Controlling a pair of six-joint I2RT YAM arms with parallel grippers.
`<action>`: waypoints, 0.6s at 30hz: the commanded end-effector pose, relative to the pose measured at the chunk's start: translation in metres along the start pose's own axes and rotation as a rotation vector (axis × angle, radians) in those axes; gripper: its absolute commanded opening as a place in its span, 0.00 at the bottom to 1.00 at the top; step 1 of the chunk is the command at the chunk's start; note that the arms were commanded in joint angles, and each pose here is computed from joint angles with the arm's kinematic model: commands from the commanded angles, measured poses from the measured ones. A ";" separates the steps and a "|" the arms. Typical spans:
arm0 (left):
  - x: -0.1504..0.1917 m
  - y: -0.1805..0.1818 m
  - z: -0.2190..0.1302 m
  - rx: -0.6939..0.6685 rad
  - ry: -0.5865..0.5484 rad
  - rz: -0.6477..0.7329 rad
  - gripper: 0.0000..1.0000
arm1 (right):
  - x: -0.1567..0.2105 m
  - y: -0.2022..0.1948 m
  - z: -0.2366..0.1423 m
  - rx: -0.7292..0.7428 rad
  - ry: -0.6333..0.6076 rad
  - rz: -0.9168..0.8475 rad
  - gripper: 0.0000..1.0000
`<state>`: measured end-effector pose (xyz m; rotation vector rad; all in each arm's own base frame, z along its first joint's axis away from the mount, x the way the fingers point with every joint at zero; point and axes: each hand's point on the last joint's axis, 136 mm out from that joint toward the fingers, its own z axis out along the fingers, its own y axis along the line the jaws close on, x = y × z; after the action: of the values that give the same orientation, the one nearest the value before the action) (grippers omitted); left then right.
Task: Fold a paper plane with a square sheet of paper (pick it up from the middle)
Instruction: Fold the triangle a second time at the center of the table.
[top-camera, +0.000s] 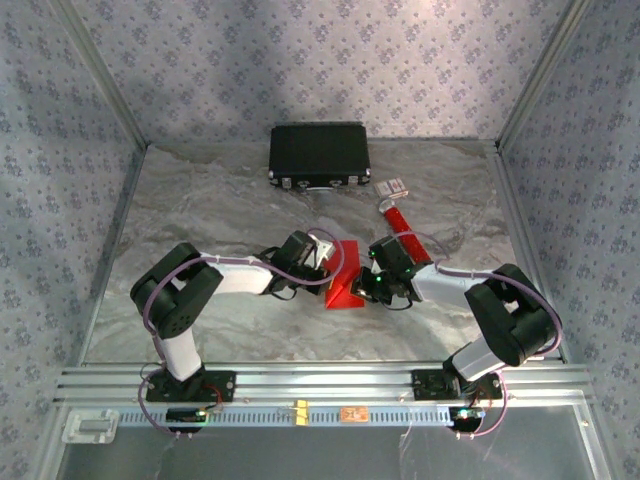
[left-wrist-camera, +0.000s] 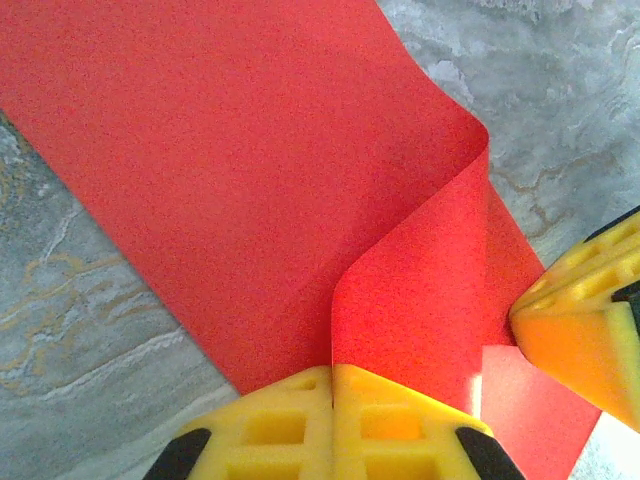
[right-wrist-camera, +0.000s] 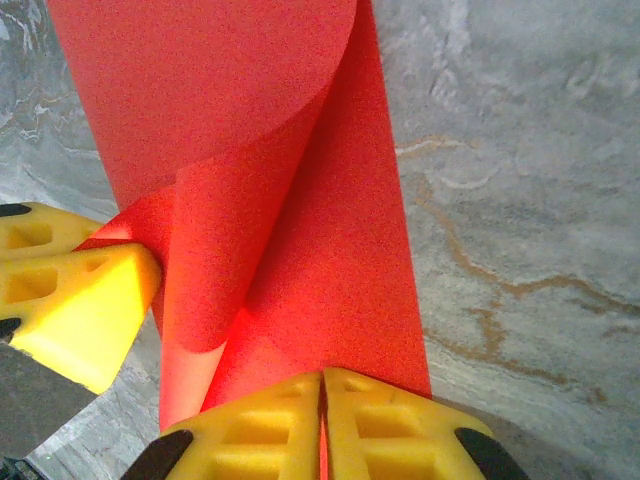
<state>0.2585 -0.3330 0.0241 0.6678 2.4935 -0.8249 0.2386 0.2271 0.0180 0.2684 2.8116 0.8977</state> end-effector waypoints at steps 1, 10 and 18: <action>-0.005 -0.001 -0.007 0.001 -0.033 -0.002 0.02 | 0.007 -0.017 0.000 0.074 0.023 0.013 0.11; -0.006 -0.002 -0.007 0.006 -0.037 0.005 0.03 | 0.007 -0.016 0.001 0.072 0.028 0.013 0.11; -0.013 -0.009 -0.008 0.038 -0.052 0.014 0.04 | 0.007 -0.017 0.001 0.074 0.028 0.014 0.11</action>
<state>0.2557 -0.3293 0.0264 0.6557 2.4791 -0.8323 0.2387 0.2272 0.0182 0.2679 2.8116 0.8977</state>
